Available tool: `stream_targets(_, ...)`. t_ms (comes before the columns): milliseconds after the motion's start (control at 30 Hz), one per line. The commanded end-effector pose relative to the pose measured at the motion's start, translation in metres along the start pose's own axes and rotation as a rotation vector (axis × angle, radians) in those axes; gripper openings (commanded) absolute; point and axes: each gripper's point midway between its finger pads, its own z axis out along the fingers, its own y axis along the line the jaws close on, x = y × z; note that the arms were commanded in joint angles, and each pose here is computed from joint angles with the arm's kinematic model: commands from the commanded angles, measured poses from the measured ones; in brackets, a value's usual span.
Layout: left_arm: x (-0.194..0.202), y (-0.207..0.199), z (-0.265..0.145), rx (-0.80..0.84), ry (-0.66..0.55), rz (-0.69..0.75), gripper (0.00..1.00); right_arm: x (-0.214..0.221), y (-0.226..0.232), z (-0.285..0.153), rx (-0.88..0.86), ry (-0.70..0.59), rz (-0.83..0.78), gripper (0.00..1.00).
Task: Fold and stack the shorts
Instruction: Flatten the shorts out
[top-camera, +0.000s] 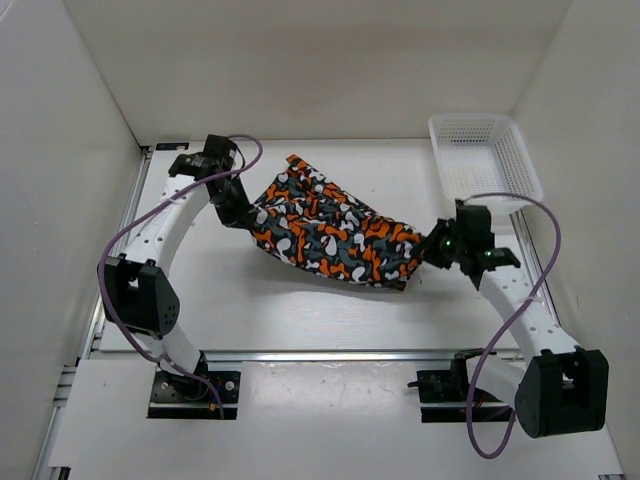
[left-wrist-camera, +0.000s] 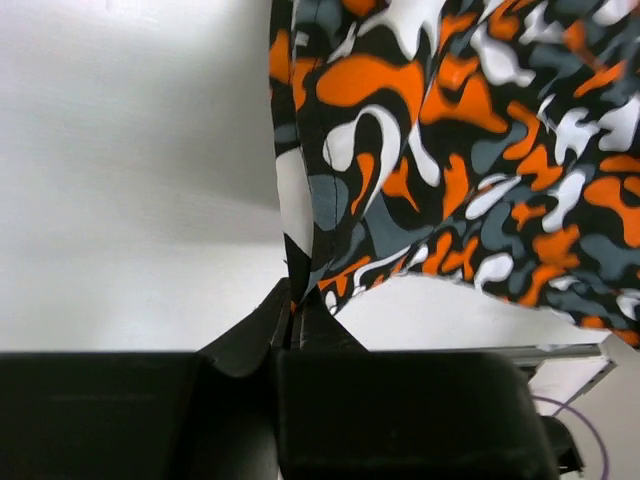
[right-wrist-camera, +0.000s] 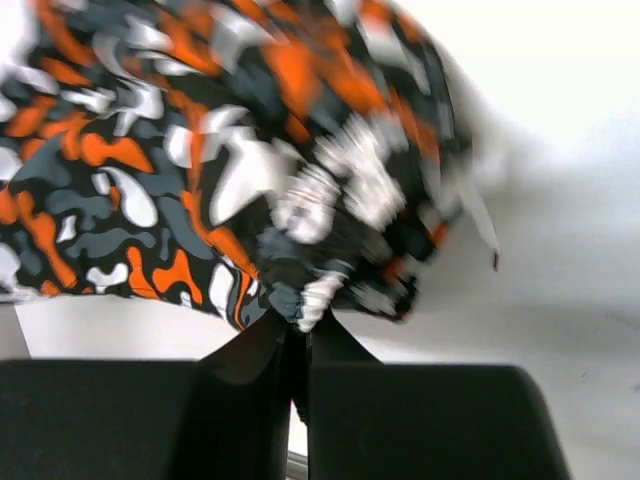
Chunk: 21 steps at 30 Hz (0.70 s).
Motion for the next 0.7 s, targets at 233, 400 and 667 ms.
stream_targets(233, -0.096, -0.038, -0.161, 0.227, -0.409, -0.028, 0.10, -0.107, 0.102, -0.102, -0.095, -0.144, -0.296, 0.00)
stream_targets(400, -0.090, -0.042, -0.263, 0.383, -0.649, -0.073, 0.10, -0.112, 0.156, -0.174, -0.277, -0.187, -0.424, 0.00)
stream_targets(667, -0.043, -0.023, -0.414, 0.544, -1.066, -0.089, 0.10, -0.056, 0.199, -0.287, -0.595, -0.235, -0.570, 0.00)
